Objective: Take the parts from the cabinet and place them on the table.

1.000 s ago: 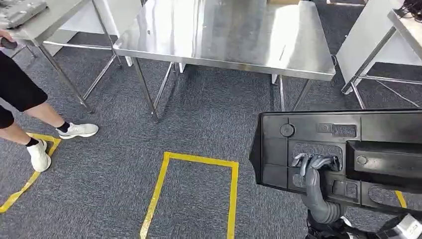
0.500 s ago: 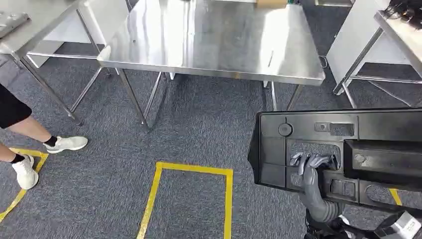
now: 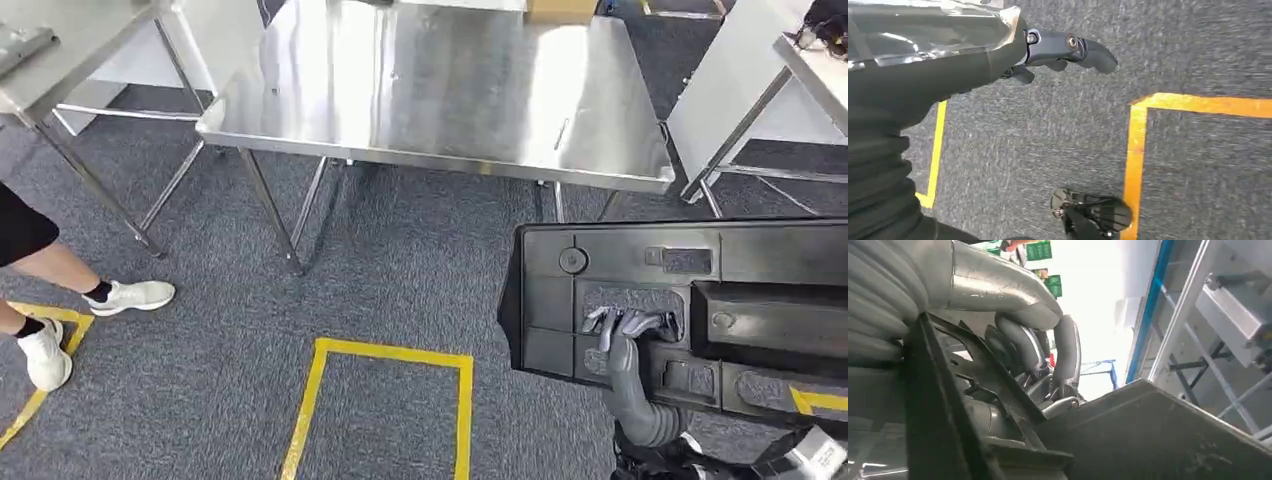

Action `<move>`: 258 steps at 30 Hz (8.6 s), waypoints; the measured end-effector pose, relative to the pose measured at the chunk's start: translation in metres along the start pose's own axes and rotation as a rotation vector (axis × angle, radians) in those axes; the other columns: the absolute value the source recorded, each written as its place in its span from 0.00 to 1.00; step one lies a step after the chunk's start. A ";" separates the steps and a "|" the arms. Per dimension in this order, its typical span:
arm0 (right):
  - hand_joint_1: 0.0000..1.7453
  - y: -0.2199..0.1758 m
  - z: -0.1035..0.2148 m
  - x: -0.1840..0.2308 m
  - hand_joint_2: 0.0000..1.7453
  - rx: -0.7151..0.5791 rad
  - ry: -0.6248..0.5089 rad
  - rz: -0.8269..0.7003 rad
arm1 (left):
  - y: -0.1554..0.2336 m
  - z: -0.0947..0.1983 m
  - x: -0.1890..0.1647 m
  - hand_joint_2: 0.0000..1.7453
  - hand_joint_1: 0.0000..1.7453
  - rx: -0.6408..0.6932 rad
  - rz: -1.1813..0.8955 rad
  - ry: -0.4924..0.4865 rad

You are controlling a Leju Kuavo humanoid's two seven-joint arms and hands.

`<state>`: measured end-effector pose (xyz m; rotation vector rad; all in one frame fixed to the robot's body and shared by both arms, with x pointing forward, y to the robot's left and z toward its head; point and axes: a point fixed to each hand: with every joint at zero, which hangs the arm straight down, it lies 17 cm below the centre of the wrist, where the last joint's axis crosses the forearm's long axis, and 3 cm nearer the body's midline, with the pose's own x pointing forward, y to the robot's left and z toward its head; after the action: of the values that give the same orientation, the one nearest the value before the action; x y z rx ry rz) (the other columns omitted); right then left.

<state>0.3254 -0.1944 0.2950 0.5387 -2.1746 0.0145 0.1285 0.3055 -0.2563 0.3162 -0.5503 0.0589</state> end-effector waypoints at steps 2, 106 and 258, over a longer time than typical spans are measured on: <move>1.00 0.000 0.000 0.000 1.00 0.002 -0.001 -0.001 | 0.000 0.001 -0.001 1.00 0.00 -0.001 -0.001 0.002; 1.00 0.007 0.002 0.003 1.00 0.012 -0.008 0.017 | -0.003 -0.001 0.006 1.00 0.00 -0.006 -0.002 -0.020; 1.00 0.007 -0.001 0.001 1.00 0.037 -0.005 0.037 | -0.008 0.000 0.007 1.00 0.00 -0.018 -0.018 -0.015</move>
<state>0.3227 -0.1886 0.2976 0.5203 -2.1921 0.0735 0.1360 0.2974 -0.2549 0.3043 -0.5624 0.0337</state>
